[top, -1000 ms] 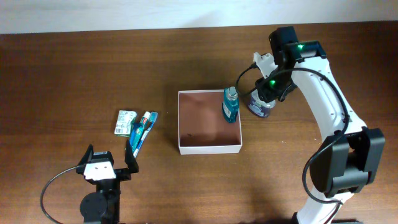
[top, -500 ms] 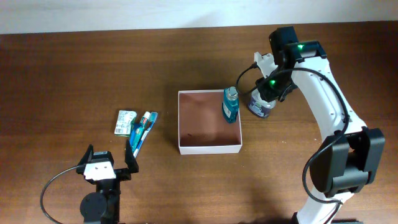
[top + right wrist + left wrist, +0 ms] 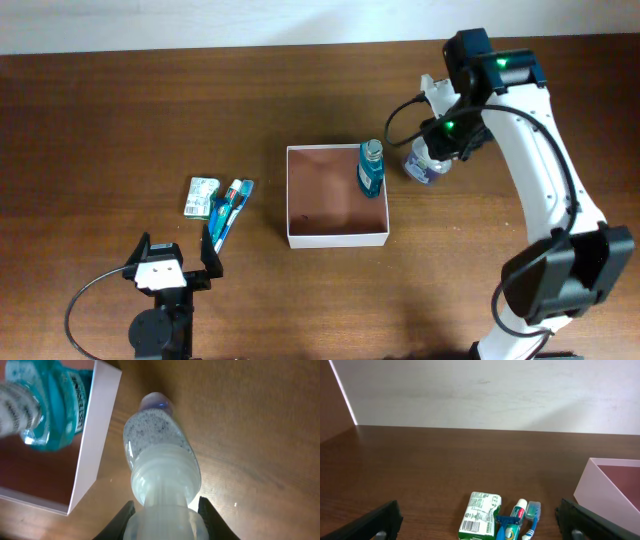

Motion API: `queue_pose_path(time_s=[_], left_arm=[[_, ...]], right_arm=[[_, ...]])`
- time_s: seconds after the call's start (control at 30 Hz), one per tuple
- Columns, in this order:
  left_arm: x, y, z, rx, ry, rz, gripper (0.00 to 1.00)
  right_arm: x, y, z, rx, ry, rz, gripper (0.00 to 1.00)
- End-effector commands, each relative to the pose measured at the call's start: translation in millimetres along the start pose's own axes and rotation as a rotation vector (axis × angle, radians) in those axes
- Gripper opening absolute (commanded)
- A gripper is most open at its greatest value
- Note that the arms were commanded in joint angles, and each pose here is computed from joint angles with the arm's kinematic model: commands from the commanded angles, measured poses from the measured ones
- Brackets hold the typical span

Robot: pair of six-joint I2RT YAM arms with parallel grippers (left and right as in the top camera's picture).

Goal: Pack container

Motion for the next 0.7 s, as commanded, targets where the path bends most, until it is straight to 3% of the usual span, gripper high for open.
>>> queue_pose_path(time_s=[0.0,0.33,0.67], left_arm=[[-1.8,-0.1,-0.8,-0.005,-0.012,-0.010,0.99],[-1.7,-0.1,-0.8,-0.005,-0.012,-0.009,0.99],[-1.8,-0.1,-0.8,-0.005,-0.012,-0.010,0.99]], right_arm=[[1.7,47.0,-7.4,-0.109,-0.058,0.004,0.26],[16.9,105.7,-42.7,-0.219,-0.235,0.096,0.26],[37.9,108.6,-62.2,-0.165,-0.290,0.114,0.27]])
Point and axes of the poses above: each gripper's point midway between its finger pads, its own y axis back along the fingers, its own x axis along the line the jaws close on, z = x × y, the point moved 1 cm from there along y, back along the fingers, and after that the axes turned 10 degrees about -y, right-handed, at the moved point
